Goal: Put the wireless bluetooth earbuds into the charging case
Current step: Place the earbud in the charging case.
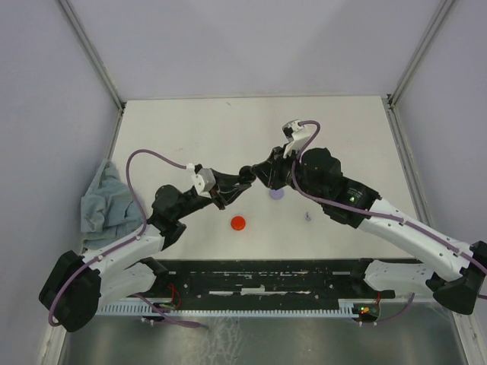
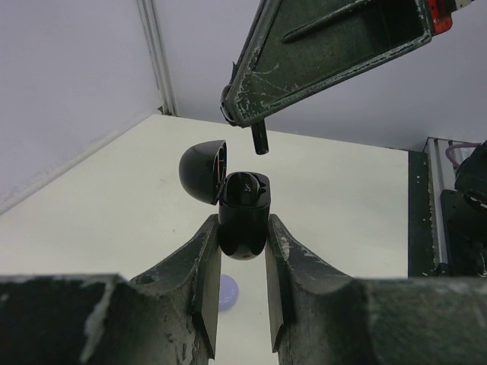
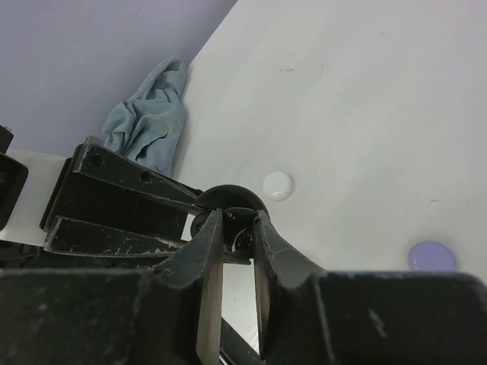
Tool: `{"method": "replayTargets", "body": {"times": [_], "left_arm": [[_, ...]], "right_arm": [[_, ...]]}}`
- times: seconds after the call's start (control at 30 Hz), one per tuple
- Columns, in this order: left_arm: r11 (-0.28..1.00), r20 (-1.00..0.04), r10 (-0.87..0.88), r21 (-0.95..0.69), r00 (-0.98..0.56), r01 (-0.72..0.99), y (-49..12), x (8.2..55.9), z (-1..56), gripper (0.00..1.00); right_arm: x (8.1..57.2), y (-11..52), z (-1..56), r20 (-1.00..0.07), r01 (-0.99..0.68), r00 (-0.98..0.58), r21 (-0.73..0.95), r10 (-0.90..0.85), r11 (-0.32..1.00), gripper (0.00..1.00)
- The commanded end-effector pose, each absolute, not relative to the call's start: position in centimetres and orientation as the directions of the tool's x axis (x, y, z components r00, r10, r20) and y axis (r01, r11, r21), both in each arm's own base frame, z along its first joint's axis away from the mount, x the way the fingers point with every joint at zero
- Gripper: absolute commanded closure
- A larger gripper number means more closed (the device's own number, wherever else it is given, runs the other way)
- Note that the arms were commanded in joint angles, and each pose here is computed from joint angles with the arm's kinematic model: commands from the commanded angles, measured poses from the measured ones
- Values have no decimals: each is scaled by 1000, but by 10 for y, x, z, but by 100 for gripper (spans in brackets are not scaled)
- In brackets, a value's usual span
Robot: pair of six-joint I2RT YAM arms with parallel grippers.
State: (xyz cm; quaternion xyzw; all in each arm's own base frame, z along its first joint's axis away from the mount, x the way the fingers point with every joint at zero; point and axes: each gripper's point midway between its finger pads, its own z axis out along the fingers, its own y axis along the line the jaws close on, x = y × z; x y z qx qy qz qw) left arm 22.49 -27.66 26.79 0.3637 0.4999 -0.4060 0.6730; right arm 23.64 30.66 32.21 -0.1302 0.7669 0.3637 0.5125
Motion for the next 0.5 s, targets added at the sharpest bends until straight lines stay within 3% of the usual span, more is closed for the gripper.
{"method": "replayTargets", "body": {"times": [0.0,0.47], "left_arm": [[418,-933,-277,99,231,903,-277,225,307,97],[428,-918,-343,33,197,903,-277,226,323,97]], "right_arm": [[242,311,338,-888,-572,-396,437,233,694,78],[240,319,329,-893,-579,-398,423,211,697,78]]}}
